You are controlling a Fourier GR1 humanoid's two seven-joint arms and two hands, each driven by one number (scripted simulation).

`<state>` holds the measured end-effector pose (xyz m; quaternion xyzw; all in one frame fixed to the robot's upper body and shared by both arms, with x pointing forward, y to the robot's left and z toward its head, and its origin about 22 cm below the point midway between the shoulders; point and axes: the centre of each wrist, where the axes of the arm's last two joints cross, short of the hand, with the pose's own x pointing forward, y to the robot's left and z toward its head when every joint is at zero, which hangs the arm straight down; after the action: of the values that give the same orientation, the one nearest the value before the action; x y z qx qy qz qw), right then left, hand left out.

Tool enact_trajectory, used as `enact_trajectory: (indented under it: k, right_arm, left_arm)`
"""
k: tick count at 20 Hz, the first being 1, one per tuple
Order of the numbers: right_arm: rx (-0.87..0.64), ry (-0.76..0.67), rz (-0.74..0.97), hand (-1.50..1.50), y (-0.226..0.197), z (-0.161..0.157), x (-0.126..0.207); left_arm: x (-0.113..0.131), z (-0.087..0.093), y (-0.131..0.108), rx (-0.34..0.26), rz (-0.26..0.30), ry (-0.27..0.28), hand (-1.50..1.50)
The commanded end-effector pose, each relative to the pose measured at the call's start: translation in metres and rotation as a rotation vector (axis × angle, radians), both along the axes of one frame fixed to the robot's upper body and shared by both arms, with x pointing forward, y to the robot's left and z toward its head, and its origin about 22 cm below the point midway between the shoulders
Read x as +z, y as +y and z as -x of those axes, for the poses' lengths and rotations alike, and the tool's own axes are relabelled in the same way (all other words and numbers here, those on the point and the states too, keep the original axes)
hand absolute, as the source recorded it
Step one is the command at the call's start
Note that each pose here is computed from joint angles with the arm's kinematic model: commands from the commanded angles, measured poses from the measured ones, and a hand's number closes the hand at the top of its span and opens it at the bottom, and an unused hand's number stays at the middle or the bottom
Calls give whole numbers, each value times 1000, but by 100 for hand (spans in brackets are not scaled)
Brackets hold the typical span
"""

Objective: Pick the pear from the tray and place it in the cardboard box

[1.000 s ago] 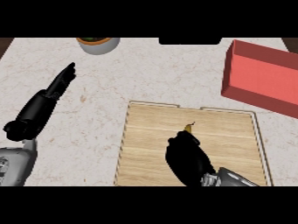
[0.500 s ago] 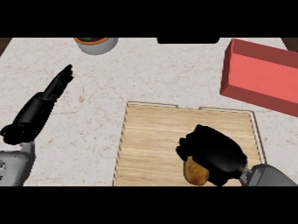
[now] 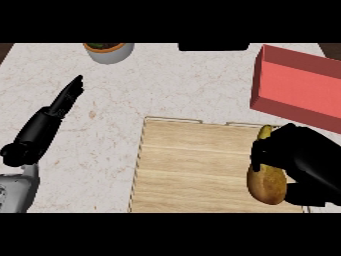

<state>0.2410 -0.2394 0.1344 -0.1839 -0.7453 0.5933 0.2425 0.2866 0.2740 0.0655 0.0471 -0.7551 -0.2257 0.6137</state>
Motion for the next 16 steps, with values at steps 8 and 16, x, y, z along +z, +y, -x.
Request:
enact_trajectory:
  k: [8, 16]
  right_arm:
    - [-438, 47, -357, 150, -71, -47, 71]
    - [-589, 39, -371, 150, -133, -115, 84]
  left_arm:
    - [-5, -4, -25, -11, 6, -20, 0]
    - [-14, -3, 0, -24, -11, -26, 0]
